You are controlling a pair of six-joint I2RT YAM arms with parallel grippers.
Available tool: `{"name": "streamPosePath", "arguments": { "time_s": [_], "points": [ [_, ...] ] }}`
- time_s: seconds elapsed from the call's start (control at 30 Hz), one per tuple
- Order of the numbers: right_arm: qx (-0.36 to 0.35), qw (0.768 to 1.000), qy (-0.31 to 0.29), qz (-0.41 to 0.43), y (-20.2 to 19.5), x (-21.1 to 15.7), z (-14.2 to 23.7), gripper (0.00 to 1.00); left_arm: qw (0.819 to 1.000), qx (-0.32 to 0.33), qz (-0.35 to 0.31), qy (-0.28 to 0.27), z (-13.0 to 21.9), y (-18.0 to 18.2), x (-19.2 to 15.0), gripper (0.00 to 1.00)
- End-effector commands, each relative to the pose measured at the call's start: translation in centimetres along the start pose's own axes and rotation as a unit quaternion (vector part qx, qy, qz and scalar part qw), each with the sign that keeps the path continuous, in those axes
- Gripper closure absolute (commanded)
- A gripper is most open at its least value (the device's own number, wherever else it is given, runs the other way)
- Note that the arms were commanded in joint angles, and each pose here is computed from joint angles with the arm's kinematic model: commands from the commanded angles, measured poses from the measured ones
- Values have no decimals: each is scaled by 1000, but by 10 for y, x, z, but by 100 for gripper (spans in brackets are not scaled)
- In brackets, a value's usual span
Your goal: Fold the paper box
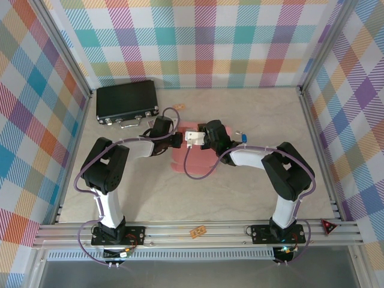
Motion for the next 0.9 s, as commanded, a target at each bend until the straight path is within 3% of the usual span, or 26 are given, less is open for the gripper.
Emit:
{"name": "streamPosePath", "arguments": {
  "time_s": [0.0,0.17,0.43,0.67,0.87],
  "points": [
    [6,999,-18,-26,-4,13,11,60,999,17,-27,-4,12,-7,2,100],
    [7,997,-33,-72,-12,24,29,41,998,42,-46,9,20,-7,-1,100],
    [12,979,-30,-201,-36,32,68,34,994,91,-53,18,37,-1,-7,100],
    [-29,933,18,-358,-66,-14,84,34,994,83,-71,-8,48,-3,-9,100],
    [-42,869,114,-479,-79,-86,80,37,992,85,-81,-42,53,-3,-16,100]
  ]
}}
Point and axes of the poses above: each hand's point on the last joint's axis, 136 mm out from that joint toward the fingers, its own z axis back along the fingers, its own y axis along the line the jaws close on, x = y × z, the point moved 8 cm from there along z, back along the fingers, and after that the axes turned 12 degrees about -z, right-handed, at the moved point
